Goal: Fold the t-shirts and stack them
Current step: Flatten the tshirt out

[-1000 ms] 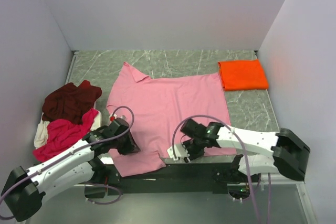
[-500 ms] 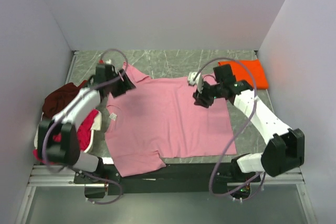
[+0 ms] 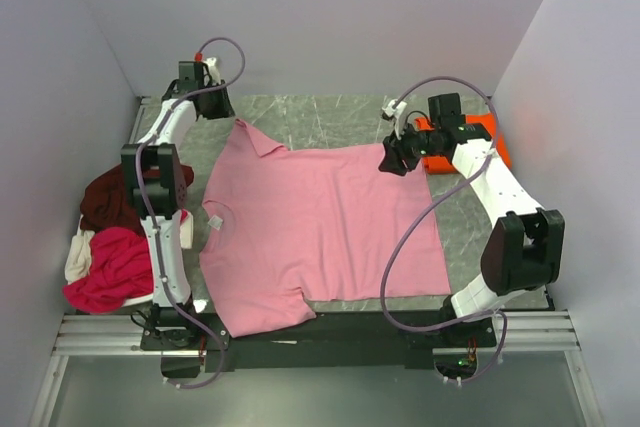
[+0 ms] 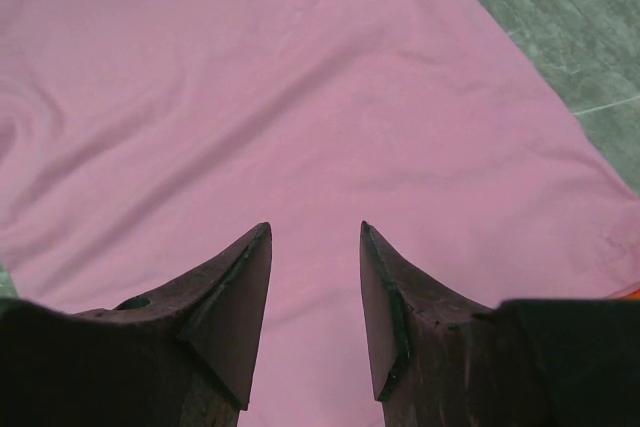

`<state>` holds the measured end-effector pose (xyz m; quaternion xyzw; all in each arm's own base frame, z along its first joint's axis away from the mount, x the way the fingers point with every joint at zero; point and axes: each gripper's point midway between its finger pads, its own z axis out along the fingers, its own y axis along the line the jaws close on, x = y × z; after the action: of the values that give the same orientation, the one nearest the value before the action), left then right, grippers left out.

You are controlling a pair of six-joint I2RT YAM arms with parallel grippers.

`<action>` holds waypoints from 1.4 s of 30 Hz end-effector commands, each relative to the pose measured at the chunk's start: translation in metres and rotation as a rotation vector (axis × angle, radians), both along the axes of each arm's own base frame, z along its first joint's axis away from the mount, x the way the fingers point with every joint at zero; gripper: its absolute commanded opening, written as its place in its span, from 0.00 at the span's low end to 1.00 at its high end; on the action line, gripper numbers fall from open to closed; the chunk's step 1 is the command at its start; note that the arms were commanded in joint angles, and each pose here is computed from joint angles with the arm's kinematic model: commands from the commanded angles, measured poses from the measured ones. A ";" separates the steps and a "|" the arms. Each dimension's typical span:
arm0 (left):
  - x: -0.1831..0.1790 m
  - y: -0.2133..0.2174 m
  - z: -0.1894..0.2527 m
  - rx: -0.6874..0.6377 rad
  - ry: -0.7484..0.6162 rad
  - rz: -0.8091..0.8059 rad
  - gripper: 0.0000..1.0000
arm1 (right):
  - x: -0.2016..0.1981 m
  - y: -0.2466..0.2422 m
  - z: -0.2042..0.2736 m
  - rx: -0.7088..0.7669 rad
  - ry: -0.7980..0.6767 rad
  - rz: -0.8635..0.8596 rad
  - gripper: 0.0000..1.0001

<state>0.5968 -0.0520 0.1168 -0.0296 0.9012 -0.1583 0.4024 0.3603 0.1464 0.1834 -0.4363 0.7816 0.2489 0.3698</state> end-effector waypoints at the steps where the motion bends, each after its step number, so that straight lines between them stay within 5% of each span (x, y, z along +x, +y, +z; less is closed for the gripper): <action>1: 0.004 0.011 -0.002 0.200 -0.036 -0.145 0.24 | -0.002 0.002 0.008 0.034 -0.015 0.003 0.48; 5: 0.007 0.019 -0.025 0.256 -0.019 -0.154 0.00 | -0.002 -0.002 0.009 0.047 -0.012 -0.011 0.48; 19: 0.034 0.005 -0.060 0.242 -0.020 -0.141 0.00 | -0.006 -0.013 0.000 0.072 0.032 -0.034 0.48; 42: 0.060 -0.019 -0.058 0.101 -0.081 -0.109 0.02 | -0.004 -0.023 -0.007 0.079 0.054 -0.050 0.48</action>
<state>0.6405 -0.0614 0.0353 0.0453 0.9083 -0.1212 0.3978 0.3573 0.1247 0.1715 -0.3948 0.7980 0.2740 0.3637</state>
